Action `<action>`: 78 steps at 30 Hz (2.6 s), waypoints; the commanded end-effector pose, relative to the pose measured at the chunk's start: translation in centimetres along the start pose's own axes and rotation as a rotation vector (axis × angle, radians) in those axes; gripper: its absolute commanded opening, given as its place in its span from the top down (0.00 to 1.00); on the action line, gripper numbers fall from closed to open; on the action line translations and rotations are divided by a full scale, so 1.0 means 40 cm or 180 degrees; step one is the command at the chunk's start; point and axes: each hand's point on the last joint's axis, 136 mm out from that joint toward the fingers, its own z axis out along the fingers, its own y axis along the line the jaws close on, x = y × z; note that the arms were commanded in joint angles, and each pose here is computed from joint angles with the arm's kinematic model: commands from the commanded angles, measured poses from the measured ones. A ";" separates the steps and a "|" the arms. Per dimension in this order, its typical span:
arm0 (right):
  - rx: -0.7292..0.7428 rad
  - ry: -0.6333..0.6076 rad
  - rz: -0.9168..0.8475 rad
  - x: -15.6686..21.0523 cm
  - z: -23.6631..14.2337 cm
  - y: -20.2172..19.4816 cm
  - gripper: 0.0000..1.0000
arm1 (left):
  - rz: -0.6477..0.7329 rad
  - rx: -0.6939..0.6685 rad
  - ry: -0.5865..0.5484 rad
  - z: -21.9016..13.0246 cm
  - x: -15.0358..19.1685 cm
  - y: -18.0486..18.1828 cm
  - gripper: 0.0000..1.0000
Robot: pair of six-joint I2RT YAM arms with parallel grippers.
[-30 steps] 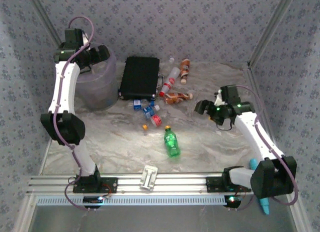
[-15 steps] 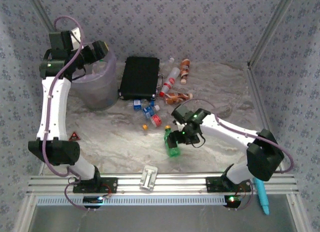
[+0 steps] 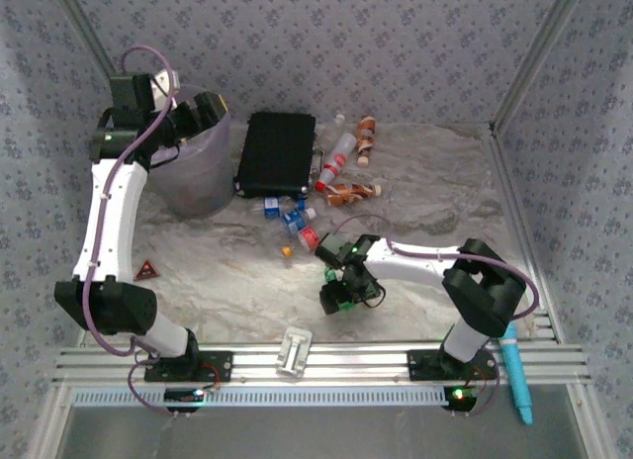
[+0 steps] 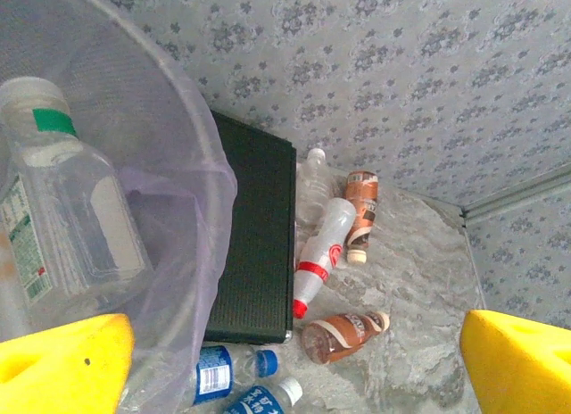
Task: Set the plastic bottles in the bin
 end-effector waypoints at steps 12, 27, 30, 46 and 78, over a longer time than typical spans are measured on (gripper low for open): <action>0.0203 -0.0136 0.0047 0.011 -0.093 -0.035 0.38 | -0.0080 0.0340 -0.0036 0.009 0.015 -0.048 0.04; -0.0646 -0.1685 0.0185 -0.258 -0.442 -0.142 0.47 | -0.0226 0.1191 0.0443 0.035 0.170 -0.258 0.02; -0.0802 -0.2032 -0.0127 -0.300 -0.513 -0.117 0.48 | -0.0262 0.1379 0.0579 0.041 0.221 -0.315 0.00; -0.1869 -0.3049 -0.0945 -0.418 -0.730 0.040 0.49 | -0.0344 0.1977 0.1044 0.102 0.416 -0.441 0.02; -0.1658 -0.2865 -0.0737 -0.391 -0.737 -0.034 0.12 | -0.0262 0.1825 0.1048 0.158 0.383 -0.438 0.53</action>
